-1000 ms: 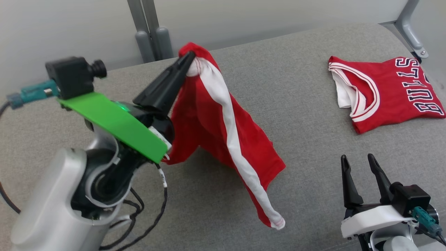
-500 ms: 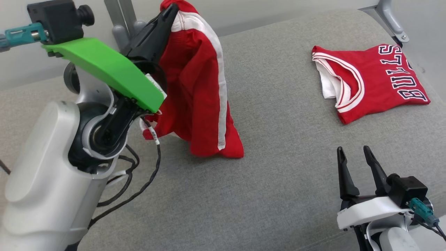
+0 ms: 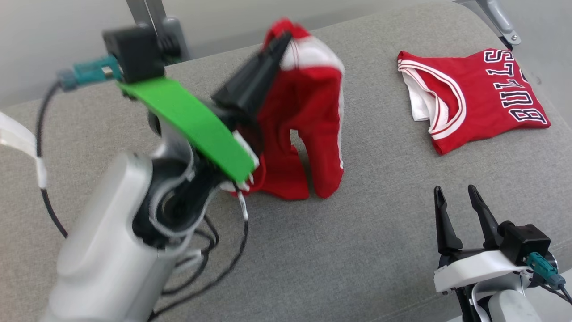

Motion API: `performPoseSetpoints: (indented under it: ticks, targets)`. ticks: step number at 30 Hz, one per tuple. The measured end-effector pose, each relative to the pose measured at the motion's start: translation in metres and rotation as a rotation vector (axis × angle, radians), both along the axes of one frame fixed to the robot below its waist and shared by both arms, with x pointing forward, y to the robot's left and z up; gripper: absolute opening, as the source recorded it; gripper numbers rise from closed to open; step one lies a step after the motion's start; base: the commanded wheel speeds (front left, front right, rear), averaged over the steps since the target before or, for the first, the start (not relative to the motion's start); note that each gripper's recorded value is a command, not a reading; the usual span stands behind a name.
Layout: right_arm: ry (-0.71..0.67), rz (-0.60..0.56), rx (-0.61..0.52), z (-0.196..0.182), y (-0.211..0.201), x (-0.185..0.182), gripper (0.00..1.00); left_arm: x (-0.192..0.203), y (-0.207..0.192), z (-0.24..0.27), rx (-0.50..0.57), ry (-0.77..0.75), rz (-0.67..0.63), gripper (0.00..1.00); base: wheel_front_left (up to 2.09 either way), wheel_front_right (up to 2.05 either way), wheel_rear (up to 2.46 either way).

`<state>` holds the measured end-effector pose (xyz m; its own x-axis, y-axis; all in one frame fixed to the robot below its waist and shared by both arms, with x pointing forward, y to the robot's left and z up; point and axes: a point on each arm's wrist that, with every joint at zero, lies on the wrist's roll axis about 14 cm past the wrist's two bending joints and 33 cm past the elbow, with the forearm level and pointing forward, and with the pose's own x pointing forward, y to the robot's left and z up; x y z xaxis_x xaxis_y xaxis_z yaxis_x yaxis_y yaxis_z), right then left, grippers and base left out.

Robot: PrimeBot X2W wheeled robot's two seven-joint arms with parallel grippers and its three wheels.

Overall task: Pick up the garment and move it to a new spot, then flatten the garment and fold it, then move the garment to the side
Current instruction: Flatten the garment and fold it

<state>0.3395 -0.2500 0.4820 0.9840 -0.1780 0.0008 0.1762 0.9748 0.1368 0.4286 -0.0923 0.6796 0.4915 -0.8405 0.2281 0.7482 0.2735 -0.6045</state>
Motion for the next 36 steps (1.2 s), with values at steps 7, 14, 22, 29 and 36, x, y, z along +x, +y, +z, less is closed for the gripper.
performPoseSetpoints:
  ticks: [7, 14, 22, 29, 36]
  targets:
    - [0.007, 0.0, -0.004, -0.003, -0.001, 0.002, 1.0, -0.124, 0.036, -0.135, 0.24, 0.397, -0.382, 0.0, 0.0, 0.0, 0.0]
    - [0.031, 0.067, -0.013, -0.012, 0.018, 0.015, 1.0, -0.133, 0.14, -0.254, 0.545, 0.636, -0.08, 0.0, 0.0, 0.0, 0.0]
    - [0.005, 0.187, -0.03, -0.006, 0.052, 0.044, 1.0, -0.131, 0.155, -0.281, 0.461, 0.682, 0.103, 0.16, 0.0, 0.0, 0.0]
    - [0.013, 0.231, -0.037, -0.009, 0.063, 0.051, 1.0, -0.111, 0.198, -0.292, 0.491, 0.606, 0.322, 0.48, 0.0, 0.0, 0.0]
    - [0.006, 0.232, -0.057, -0.005, 0.06, 0.045, 1.0, -0.12, 0.211, -0.295, 0.576, 0.544, 0.373, 1.0, 0.0, 0.0, 0.0]
